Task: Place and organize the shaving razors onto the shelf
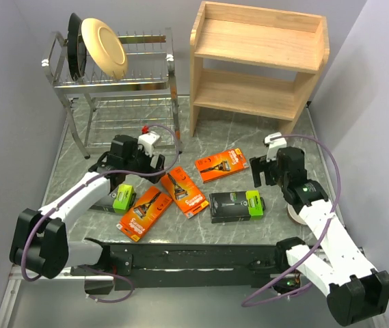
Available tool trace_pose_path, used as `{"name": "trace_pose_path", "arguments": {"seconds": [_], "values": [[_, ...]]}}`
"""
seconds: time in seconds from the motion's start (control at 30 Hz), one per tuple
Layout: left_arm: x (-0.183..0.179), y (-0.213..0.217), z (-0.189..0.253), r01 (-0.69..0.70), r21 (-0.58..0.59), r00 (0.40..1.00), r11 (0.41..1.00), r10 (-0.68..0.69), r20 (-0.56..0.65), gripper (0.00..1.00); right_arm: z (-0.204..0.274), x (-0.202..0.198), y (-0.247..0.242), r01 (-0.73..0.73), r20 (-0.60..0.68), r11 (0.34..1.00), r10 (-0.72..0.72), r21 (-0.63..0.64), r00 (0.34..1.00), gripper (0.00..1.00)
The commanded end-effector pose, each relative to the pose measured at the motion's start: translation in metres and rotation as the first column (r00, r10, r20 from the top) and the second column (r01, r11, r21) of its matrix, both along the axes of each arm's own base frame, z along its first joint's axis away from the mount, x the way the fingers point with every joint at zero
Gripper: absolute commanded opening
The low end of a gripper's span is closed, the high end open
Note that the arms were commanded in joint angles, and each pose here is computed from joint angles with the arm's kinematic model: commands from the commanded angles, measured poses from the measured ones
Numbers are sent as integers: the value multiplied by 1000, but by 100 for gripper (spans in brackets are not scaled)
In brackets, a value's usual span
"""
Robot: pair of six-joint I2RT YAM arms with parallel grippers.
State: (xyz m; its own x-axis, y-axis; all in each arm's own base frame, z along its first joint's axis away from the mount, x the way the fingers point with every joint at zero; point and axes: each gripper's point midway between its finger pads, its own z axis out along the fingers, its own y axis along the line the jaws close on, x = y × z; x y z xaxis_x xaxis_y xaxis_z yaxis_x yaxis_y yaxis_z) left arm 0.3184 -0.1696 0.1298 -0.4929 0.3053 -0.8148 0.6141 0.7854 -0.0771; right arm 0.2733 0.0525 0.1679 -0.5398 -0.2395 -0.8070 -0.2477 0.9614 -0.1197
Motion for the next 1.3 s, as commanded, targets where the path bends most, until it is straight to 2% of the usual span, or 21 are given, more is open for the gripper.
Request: {"name": "trace_pose_path", "arguments": {"seconds": [0.0, 0.07, 0.1, 0.2, 0.23, 0.3, 0.4, 0.5, 0.57, 0.67, 0.77, 0.83, 0.9, 0.97, 1.0, 1.1, 1.23, 1.27], "values": [[-3, -9, 13, 59, 17, 998, 998, -59, 29, 99, -8, -10, 13, -137, -22, 990, 137, -15, 990, 100], [-9, -12, 10, 86, 36, 996, 996, -86, 10, 99, -14, -18, 25, -280, -76, 959, 277, -34, 958, 100], [-14, -15, 10, 136, 48, 991, 990, -136, 10, 99, -15, -21, 37, -349, -88, 937, 348, -2, 934, 100], [-22, -31, 18, 208, 36, 978, 977, -209, 11, 99, -13, -16, 45, -376, -129, 926, 377, 31, 917, 100], [-21, -36, 25, 212, 19, 977, 977, -212, 25, 100, 0, -9, 48, -361, -116, 931, 364, 47, 924, 100], [-20, -50, 41, 210, -43, 976, 977, -208, 58, 99, -1, -11, 48, -352, -175, 934, 358, 68, 917, 100], [-29, -75, 55, 261, -106, 963, 960, -250, 102, 99, 5, -28, 55, -490, -204, 870, 491, 59, 847, 100], [-51, -100, 58, 348, -137, 937, 927, -338, 93, 99, -3, -45, 54, -654, -243, 757, 633, -7, 735, 100], [-66, -119, 47, 411, -138, 911, 901, -408, 50, 100, -15, -55, 47, -696, -294, 718, 659, -30, 692, 100], [-73, -131, 40, 365, -240, 927, 900, -376, 1, 99, -29, -62, 41, -737, -350, 675, 680, -43, 644, 100], [-84, -139, 24, 365, -252, 921, 896, -387, -42, 100, -45, -73, 41, -814, -408, 581, 740, -14, 535, 100], [-91, -143, 5, 365, -245, 913, 898, -396, -93, 99, -54, -78, 39, -875, -432, 484, 782, -34, 449, 100], [-91, -154, 9, 349, -308, 913, 885, -395, -101, 99, -58, -74, 39, -910, -424, 406, 813, -81, 400, 100], [-96, -160, -1, 333, -313, 908, 889, -392, -145, 99, -55, -72, 42, -934, -387, 323, 849, -154, 358, 100], [-97, -161, -3, 330, -309, 909, 892, -388, -150, 99, -61, -74, 42, -949, -388, 250, 869, -192, 307, 100], [-98, -161, -11, 318, -294, 908, 901, -379, -179, 100, -63, -70, 53, -950, -354, 164, 900, -267, 254, 100], [-97, -158, -13, 315, -274, 909, 909, -372, -188, 99, -75, -79, 66, -980, -381, 80, 913, -185, 146, 100], [-99, -158, -14, 311, -276, 908, 909, -370, -197, 99, -77, -77, 70, -982, -384, 77, 913, -173, 139, 100]]}}
